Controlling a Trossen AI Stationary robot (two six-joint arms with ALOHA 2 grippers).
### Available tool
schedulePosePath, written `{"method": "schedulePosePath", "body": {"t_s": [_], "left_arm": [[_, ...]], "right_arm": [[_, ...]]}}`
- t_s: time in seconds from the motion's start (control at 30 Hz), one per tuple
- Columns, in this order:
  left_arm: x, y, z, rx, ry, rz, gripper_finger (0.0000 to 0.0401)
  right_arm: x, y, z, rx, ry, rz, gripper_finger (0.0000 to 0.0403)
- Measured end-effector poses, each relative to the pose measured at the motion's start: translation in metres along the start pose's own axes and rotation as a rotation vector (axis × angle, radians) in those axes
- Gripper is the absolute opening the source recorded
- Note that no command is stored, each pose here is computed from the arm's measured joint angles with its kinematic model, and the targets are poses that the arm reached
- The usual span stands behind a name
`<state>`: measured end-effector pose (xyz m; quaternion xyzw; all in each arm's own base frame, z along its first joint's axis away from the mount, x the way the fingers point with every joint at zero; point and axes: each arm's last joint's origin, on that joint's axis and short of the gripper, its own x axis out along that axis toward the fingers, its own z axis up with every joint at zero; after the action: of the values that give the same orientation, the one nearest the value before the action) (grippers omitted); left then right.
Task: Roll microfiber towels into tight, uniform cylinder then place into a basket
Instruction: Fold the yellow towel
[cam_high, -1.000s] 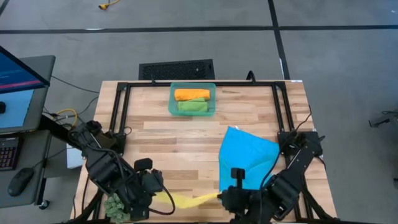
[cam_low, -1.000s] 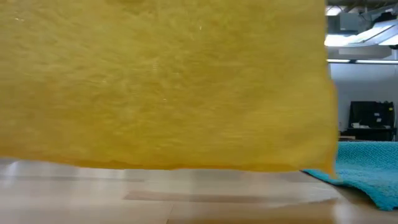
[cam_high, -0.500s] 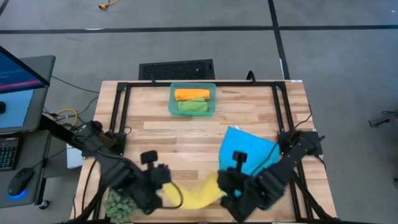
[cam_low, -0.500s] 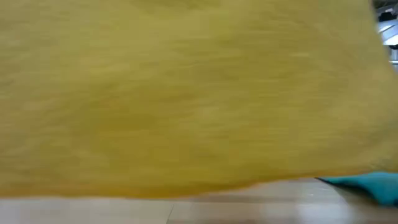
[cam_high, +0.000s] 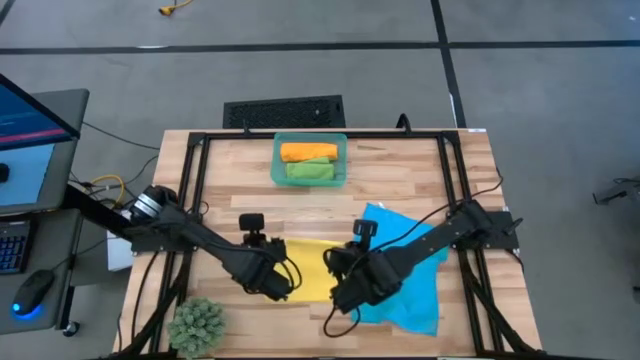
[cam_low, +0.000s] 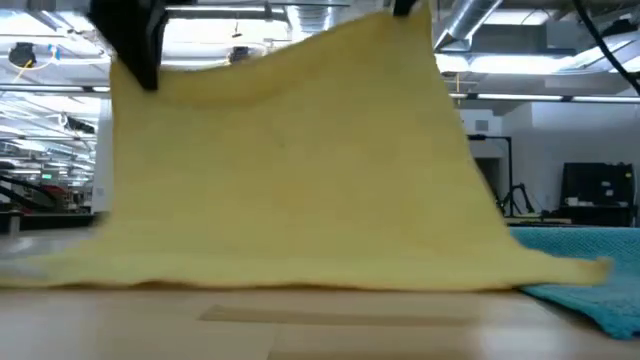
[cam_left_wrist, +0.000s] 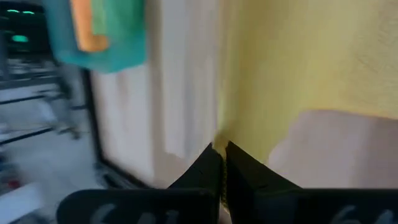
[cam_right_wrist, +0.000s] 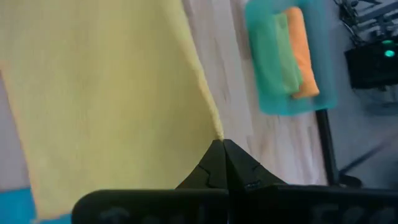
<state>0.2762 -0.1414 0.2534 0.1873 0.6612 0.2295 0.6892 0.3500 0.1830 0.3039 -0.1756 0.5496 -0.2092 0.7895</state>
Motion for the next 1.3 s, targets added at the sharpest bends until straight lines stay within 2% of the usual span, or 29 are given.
{"method": "schedulePosePath", "body": {"t_s": [0.13,0.33,0.5,0.67,0.87,1.13,1.3], "left_arm": [[0.022,-0.006,-0.008,0.025,0.012,0.077,0.0],[0.048,-0.03,-0.008,0.045,-0.079,0.006,0.0],[0.057,-0.038,-0.011,0.005,-0.075,-0.038,0.0],[0.049,-0.051,-0.017,-0.03,-0.121,-0.076,0.0],[0.034,-0.075,-0.02,-0.039,-0.254,-0.181,0.0],[0.026,-0.086,-0.024,-0.066,-0.309,-0.232,0.0],[0.025,-0.089,-0.024,-0.063,-0.284,-0.294,0.0]], "right_arm": [[0.022,0.007,-0.004,-0.032,0.042,-0.027,0.0001],[0.061,0.031,-0.021,-0.08,0.11,0.027,0.0],[0.08,0.044,-0.031,-0.076,0.128,0.059,0.0],[0.083,0.063,-0.037,-0.064,0.088,0.155,0.0],[0.07,0.084,-0.041,-0.061,0.016,0.233,0.0001],[0.064,0.099,-0.048,-0.03,0.008,0.257,0.0002],[0.063,0.106,-0.05,-0.015,-0.004,0.273,0.0002]]}}
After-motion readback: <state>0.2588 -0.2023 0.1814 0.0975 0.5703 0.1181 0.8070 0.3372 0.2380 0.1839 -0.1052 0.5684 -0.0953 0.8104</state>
